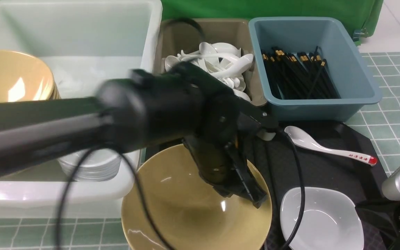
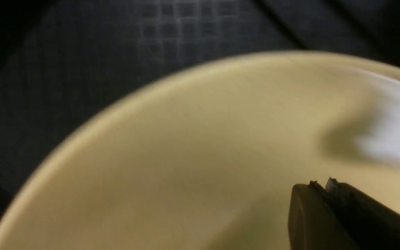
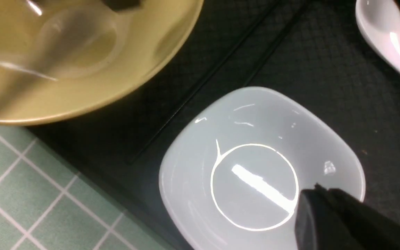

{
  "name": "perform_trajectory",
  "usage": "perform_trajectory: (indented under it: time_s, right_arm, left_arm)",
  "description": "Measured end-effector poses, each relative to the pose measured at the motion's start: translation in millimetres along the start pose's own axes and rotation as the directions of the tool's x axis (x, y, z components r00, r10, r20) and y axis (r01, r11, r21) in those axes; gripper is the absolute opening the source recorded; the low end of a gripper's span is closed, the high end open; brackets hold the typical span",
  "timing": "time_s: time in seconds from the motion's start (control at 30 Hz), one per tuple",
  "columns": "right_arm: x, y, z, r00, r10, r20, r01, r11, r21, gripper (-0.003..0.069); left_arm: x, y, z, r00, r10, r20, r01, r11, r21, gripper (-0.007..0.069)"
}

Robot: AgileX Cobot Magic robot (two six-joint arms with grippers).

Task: On blue table put chopsticks spoon bowls plates into blue grey white boxes.
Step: 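Grasp the large bowl on the tray by its rim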

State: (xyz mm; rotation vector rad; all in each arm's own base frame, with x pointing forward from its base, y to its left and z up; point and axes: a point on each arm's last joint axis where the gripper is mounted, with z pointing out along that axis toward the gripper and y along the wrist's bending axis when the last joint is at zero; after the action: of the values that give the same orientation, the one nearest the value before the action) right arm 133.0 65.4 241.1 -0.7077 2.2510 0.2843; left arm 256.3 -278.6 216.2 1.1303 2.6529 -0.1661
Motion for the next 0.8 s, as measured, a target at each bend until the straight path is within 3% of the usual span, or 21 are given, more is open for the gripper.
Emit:
perform_trajectory:
  time_s: [0.2, 0.33, 0.47, 0.57, 0.67, 0.7, 0.73, 0.8]
  right_arm:
    - [-1, 0, 0, 1.0, 0.0, 0.007, 0.0, 1.0, 0.004, 0.0051]
    - [-1, 0, 0, 1.0, 0.001, 0.007, -0.001, 1.0, 0.004, 0.0051]
    - [-1, 0, 0, 1.0, 0.001, 0.007, -0.001, 1.0, 0.004, 0.0051]
    - [-1, 0, 0, 1.0, 0.001, 0.007, -0.001, 1.0, 0.004, 0.0051]
    - [-1, 0, 0, 1.0, 0.001, 0.007, -0.001, 1.0, 0.004, 0.0051]
    - [-1, 0, 0, 1.0, 0.001, 0.007, -0.001, 1.0, 0.004, 0.0051]
    - [-1, 0, 0, 1.0, 0.001, 0.007, -0.001, 1.0, 0.004, 0.0051]
    - [-1, 0, 0, 1.0, 0.001, 0.007, -0.001, 1.0, 0.004, 0.0051]
  left_arm:
    - [-21, -6, 26, 0.999, -0.035, -0.01, 0.036, 0.997, 0.061, 0.0005]
    - [-44, -20, 20, 0.991, -0.064, 0.122, 0.04, 0.981, 0.188, 0.0005]
    - [-59, -22, 5, 0.978, -0.043, 0.203, 0.001, 0.979, 0.204, 0.0008]
    - [-64, -12, -8, 0.983, 0.002, 0.183, -0.027, 0.991, 0.131, 0.0034]
    - [-61, 10, -16, 0.994, 0.064, 0.093, -0.063, 0.998, -0.013, 0.0123]
    - [-57, 22, -17, 0.997, 0.06, 0.044, -0.056, 0.995, -0.082, 0.0195]
    - [-56, 25, -17, 0.998, 0.055, 0.03, -0.052, 0.994, -0.091, 0.0195]
    - [-50, 45, -18, 1.0, 0.007, -0.027, -0.012, 0.983, -0.184, 0.0323]
